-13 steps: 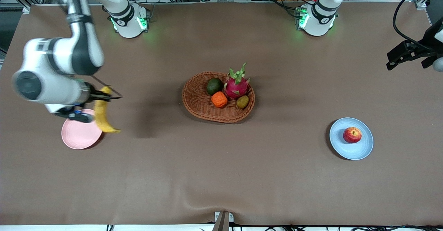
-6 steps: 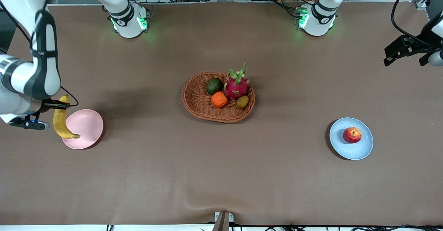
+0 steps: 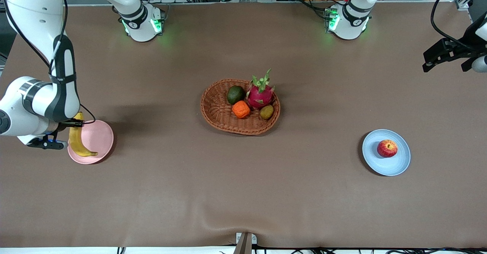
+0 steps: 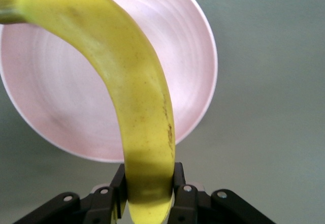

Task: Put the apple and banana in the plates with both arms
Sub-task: 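Lower the banana onto the pink plate and open the right gripper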

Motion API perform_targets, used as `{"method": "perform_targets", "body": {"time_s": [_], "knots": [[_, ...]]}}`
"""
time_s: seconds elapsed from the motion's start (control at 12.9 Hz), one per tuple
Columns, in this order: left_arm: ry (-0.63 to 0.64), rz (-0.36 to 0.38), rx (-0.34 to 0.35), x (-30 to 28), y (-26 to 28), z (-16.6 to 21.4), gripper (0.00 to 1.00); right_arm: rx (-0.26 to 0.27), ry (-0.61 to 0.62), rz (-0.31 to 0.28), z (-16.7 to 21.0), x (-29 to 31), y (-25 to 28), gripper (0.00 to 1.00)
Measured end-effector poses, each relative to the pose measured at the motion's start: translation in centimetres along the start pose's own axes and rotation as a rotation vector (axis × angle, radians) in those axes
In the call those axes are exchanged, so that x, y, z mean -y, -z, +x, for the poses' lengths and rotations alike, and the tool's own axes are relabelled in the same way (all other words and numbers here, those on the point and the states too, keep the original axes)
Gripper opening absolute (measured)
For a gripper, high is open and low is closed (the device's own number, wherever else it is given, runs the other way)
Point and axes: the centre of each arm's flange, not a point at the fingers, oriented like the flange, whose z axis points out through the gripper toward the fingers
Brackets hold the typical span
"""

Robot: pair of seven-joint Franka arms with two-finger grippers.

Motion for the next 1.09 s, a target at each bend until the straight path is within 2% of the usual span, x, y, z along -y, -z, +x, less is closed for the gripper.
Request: {"method": "perform_targets", "body": {"time_s": [0.16,0.23,0.62,0.93,1.09], "knots": [[0.002,0.0,0.0,0.1,0.0,0.0,1.0,0.002,0.011,0.005,0.3,-0.6,-1.0,0.39],[0.001,0.0,0.0,0.1,0.0,0.0,1.0,0.002,0.016,0.006,0.3,-0.6,-1.1,0.45],[0.0,0.0,0.0,0.0,0.0,0.0,1.0,-0.023,0.034,0.004,1.0,0.0,0.1,0.99],[0.001,0.0,0.0,0.1,0.0,0.0,1.0,-0.063,0.081,-0.001,2.4,0.7,4.1,1.0],[0.003,0.002,0.029,0.2,-0.2,-0.4,1.0,-0.101,0.103,-0.007,3.1,1.2,6.8,1.0]]}}
